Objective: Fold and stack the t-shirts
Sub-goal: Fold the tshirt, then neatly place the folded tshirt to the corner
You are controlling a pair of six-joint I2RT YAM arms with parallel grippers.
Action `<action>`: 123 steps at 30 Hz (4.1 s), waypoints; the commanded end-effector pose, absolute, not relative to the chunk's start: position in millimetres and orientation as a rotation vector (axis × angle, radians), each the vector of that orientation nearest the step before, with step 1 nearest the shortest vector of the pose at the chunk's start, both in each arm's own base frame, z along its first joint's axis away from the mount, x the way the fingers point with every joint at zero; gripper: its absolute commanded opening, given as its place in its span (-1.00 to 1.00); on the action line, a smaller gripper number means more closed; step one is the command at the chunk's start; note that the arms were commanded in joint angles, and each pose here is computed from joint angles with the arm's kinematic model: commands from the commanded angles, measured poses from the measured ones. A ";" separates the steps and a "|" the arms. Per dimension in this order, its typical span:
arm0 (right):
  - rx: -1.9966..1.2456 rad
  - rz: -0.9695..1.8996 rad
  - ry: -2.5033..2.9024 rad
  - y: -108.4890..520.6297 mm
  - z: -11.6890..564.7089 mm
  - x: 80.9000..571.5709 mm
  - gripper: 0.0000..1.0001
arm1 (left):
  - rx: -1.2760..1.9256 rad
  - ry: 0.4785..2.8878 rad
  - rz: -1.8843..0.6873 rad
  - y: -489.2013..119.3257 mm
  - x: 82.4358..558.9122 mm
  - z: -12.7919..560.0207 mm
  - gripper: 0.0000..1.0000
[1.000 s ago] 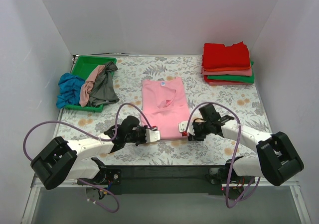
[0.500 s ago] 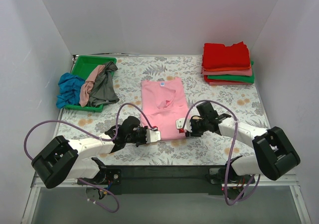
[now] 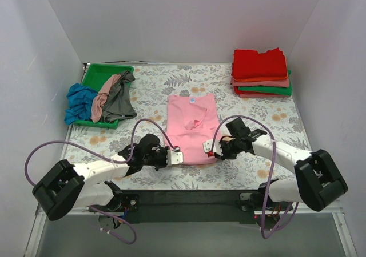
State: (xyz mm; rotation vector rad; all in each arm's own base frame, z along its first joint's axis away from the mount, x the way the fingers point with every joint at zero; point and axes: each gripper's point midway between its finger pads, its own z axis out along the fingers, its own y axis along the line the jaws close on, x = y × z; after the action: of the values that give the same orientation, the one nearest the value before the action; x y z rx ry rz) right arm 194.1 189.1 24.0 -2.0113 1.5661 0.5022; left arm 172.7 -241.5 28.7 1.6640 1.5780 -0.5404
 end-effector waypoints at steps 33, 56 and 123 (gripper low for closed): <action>-1.755 0.457 1.669 177.5 188.6 266.4 -0.97 | 1.386 1.333 -0.593 -268.3 240.8 174.3 -1.00; -1.469 0.468 1.869 201.2 171.8 375.4 -0.97 | 1.092 1.448 -0.468 -246.4 364.6 149.8 -1.00; -0.255 0.851 2.604 181.3 8.7 416.1 0.82 | 0.187 2.469 -0.886 -254.8 393.1 35.7 0.43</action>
State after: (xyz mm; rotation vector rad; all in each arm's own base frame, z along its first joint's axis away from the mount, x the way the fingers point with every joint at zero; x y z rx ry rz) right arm 439.6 168.1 39.5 -0.3207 2.4842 0.7386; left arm 392.4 -252.8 42.3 0.2010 2.4324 -0.8761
